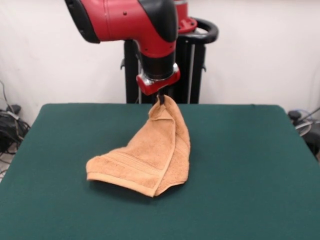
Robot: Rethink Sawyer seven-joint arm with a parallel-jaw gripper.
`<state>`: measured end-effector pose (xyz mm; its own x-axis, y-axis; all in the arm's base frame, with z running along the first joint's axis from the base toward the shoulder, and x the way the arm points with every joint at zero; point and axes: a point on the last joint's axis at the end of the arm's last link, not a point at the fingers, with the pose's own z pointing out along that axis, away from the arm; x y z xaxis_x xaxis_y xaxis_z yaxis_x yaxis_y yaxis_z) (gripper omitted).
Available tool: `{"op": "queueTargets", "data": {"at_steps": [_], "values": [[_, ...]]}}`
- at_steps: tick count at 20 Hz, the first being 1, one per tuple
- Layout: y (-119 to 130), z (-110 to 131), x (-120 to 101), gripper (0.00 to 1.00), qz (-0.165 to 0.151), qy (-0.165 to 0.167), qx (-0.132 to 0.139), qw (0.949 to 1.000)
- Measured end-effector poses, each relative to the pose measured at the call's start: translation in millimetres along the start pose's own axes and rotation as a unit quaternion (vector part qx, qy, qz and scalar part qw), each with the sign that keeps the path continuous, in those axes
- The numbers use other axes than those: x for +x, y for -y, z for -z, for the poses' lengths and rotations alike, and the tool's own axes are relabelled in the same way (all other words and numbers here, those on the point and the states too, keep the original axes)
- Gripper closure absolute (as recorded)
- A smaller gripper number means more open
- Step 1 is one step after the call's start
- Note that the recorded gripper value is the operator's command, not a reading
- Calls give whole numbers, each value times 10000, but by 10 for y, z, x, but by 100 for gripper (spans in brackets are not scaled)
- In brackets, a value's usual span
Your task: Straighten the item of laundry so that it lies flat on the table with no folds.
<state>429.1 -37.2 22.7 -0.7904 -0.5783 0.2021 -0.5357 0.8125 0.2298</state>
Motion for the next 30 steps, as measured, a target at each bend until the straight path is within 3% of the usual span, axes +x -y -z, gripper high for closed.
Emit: {"op": "queueTargets", "data": {"at_steps": [9, 10, 30], "values": [[-94, -85, -32, 100, 80, -54, -97, 9999], [-115, -104, -38, 0, 97, -66, -119, 9999], [-192, -220, -29, 0, 122, -123, -277, 9995]]}}
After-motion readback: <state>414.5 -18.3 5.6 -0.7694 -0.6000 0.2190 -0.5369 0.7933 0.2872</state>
